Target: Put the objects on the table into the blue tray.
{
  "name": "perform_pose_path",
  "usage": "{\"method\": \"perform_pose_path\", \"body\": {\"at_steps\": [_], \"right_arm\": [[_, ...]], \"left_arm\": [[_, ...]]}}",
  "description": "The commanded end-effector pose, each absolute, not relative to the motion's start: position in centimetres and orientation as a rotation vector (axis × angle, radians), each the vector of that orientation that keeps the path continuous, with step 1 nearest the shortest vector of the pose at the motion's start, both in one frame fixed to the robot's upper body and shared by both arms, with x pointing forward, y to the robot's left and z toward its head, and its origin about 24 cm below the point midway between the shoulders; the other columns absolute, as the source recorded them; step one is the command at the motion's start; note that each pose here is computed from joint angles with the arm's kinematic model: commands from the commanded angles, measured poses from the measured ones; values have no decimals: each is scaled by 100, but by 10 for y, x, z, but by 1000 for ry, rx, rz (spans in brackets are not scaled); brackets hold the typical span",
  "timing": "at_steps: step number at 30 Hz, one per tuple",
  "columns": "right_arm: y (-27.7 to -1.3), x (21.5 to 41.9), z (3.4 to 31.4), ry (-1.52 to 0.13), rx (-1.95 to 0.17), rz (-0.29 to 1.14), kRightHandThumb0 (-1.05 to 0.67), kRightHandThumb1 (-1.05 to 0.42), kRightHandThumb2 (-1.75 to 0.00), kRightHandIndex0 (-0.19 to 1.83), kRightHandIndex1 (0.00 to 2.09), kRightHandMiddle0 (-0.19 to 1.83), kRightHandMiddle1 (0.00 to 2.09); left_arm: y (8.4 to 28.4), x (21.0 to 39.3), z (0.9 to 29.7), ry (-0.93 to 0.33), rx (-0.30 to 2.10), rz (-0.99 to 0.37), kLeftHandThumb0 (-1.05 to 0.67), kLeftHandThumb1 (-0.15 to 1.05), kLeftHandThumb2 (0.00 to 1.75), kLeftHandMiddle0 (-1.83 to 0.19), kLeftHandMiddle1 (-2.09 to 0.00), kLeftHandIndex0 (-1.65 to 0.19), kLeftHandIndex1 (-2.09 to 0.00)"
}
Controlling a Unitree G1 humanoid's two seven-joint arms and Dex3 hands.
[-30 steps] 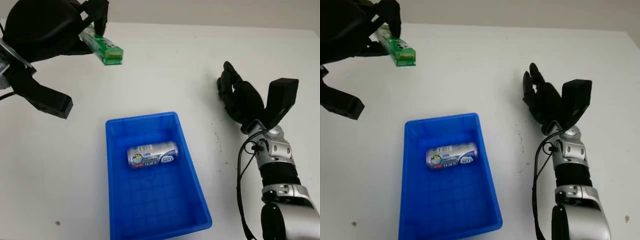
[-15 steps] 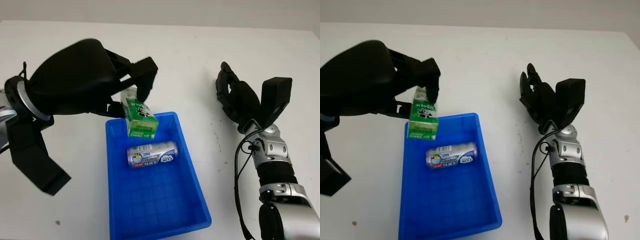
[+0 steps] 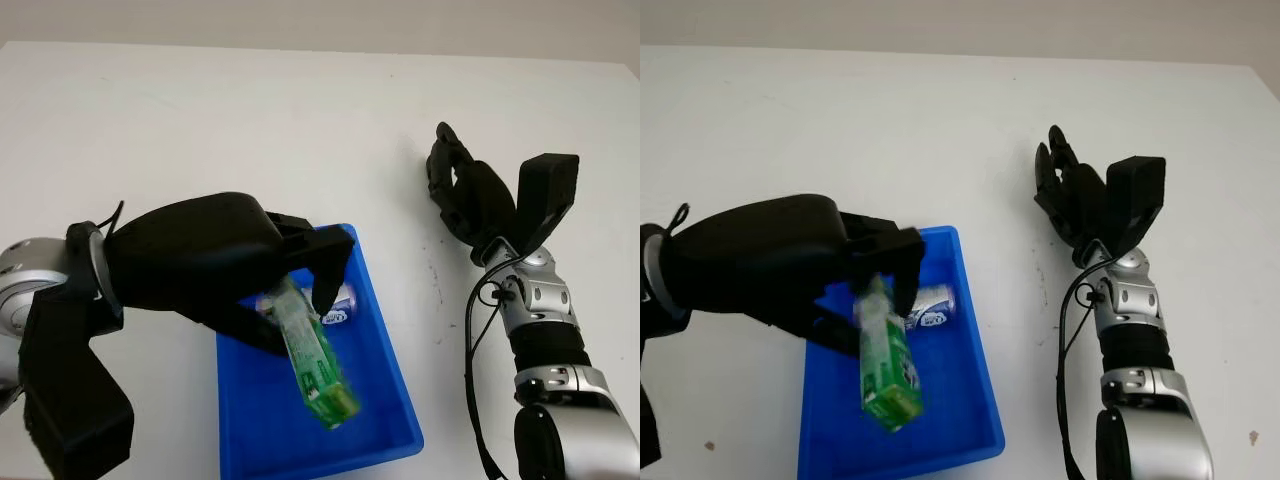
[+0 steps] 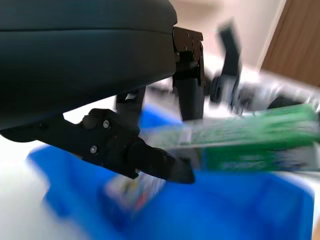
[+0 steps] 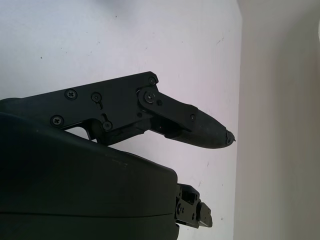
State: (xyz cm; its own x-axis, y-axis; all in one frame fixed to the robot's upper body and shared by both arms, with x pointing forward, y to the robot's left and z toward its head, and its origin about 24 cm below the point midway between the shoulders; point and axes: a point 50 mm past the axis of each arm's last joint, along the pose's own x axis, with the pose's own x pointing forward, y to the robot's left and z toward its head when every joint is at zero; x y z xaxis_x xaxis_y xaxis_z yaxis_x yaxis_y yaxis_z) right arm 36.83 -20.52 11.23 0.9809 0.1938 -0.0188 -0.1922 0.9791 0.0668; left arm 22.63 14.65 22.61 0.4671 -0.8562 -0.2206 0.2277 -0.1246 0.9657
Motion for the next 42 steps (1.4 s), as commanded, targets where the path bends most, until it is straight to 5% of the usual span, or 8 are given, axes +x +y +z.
{"method": "perform_pose_path", "body": {"at_steps": [1,7,12,17,25,28,33,42], "right_arm": [[-207,366,114,5,68,191,-60,-105,-74,-19,0,-19,0],[-208,364,114,10,56,188,-59,-105,-74,-19,0,-19,0],[-206,364,115,6,75,201,-58,-105,-75,-19,0,-19,0],[-203,365,117,-1,76,198,-59,-105,-73,-19,0,-19,0],[-201,368,124,-25,111,195,-62,-105,-72,-19,0,-19,0],[-202,368,127,-36,121,190,-60,-105,-73,-19,0,-19,0],[-200,368,130,-54,125,176,-59,-105,-73,-19,0,-19,0],[-200,372,141,-93,132,140,-63,-105,-77,-19,0,-19,0]], "left_arm": [[142,222,233,-626,1392,-1051,-12,85,5,-8,-10,-18,-21],[140,225,248,-594,1344,-1031,-15,95,13,-6,-5,-19,-13],[156,241,276,-497,1105,-960,-22,36,140,-38,-12,-29,-50],[193,269,280,-541,512,-726,-51,92,55,-18,-189,-2,-186],[226,305,250,-621,-24,-111,-63,105,45,0,-209,19,-209],[238,322,225,-545,-21,24,-65,105,45,1,-189,12,-177],[261,340,186,-356,75,118,-69,105,46,-28,-20,-12,-42],[273,347,147,-188,65,14,-74,105,62,18,0,19,-1]]}}
